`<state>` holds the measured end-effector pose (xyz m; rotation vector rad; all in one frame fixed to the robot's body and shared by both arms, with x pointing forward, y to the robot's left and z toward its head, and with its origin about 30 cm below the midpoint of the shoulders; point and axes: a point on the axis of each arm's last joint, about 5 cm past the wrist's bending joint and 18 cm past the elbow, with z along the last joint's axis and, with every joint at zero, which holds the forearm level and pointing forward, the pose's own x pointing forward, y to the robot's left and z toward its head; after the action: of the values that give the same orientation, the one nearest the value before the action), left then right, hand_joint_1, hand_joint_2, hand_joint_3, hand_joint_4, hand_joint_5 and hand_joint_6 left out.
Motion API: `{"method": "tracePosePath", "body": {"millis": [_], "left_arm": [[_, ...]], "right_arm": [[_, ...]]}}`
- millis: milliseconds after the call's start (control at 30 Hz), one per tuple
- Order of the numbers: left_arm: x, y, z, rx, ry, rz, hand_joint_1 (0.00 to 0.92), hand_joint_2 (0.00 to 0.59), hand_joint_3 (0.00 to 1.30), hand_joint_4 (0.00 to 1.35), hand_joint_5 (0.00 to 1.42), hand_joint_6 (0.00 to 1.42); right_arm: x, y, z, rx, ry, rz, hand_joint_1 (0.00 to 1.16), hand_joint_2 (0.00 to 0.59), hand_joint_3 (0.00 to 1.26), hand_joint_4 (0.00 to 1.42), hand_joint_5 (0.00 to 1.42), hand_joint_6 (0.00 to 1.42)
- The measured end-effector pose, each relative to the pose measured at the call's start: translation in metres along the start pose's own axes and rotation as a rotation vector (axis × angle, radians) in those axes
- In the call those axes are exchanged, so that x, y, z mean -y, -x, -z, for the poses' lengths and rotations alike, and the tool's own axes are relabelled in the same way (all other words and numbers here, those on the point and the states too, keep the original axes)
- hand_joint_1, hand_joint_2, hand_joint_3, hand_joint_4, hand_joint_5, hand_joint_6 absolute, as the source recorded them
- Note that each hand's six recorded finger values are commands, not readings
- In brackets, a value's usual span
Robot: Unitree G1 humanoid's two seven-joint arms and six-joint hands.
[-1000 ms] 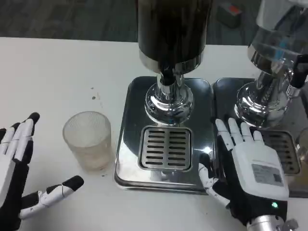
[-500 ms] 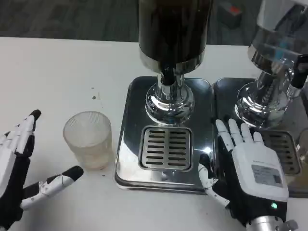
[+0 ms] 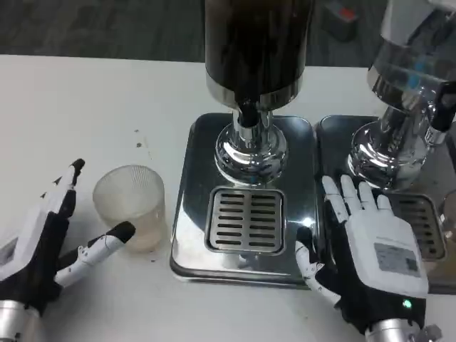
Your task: Grasp the cup under the faucet to collect the drink, then remove the cup.
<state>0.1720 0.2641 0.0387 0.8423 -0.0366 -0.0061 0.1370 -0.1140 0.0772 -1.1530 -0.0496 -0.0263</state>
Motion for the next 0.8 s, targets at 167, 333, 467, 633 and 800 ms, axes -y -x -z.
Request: {"method": "tracePosePath", "body": {"millis": [167, 333, 467, 633, 800], "left_arm": [[0.002, -0.007, -0.0003, 0.011, 0.009, 0.010, 0.046, 0.000, 0.00, 0.00, 0.00, 0.00], [0.007, -0.013, -0.0016, 0.014, 0.014, 0.040, 0.078, 0.002, 0.00, 0.00, 0.00, 0.00], [0.011, -0.016, -0.0025, 0.016, 0.033, 0.062, 0.095, 0.000, 0.00, 0.00, 0.02, 0.01], [0.014, -0.017, -0.0024, 0.004, 0.073, 0.077, 0.121, 0.001, 0.00, 0.00, 0.05, 0.08], [0.012, -0.025, -0.0046, 0.010, 0.084, 0.097, 0.160, 0.011, 0.00, 0.00, 0.09, 0.12]], "right_arm": [[-0.0004, 0.000, -0.0015, -0.002, -0.008, 0.001, 0.36, 0.531, 0.06, 0.00, 0.00, 0.00], [-0.0009, 0.000, -0.0035, -0.004, -0.019, 0.002, 0.36, 0.531, 0.06, 0.00, 0.00, 0.00], [-0.0017, 0.001, -0.0042, -0.009, -0.022, 0.000, 0.36, 0.531, 0.07, 0.00, 0.00, 0.00], [-0.0030, 0.002, -0.0051, -0.017, -0.025, -0.005, 0.36, 0.530, 0.07, 0.00, 0.00, 0.00], [-0.0036, 0.003, -0.0057, -0.020, -0.026, -0.004, 0.36, 0.530, 0.08, 0.00, 0.00, 0.00]]}}
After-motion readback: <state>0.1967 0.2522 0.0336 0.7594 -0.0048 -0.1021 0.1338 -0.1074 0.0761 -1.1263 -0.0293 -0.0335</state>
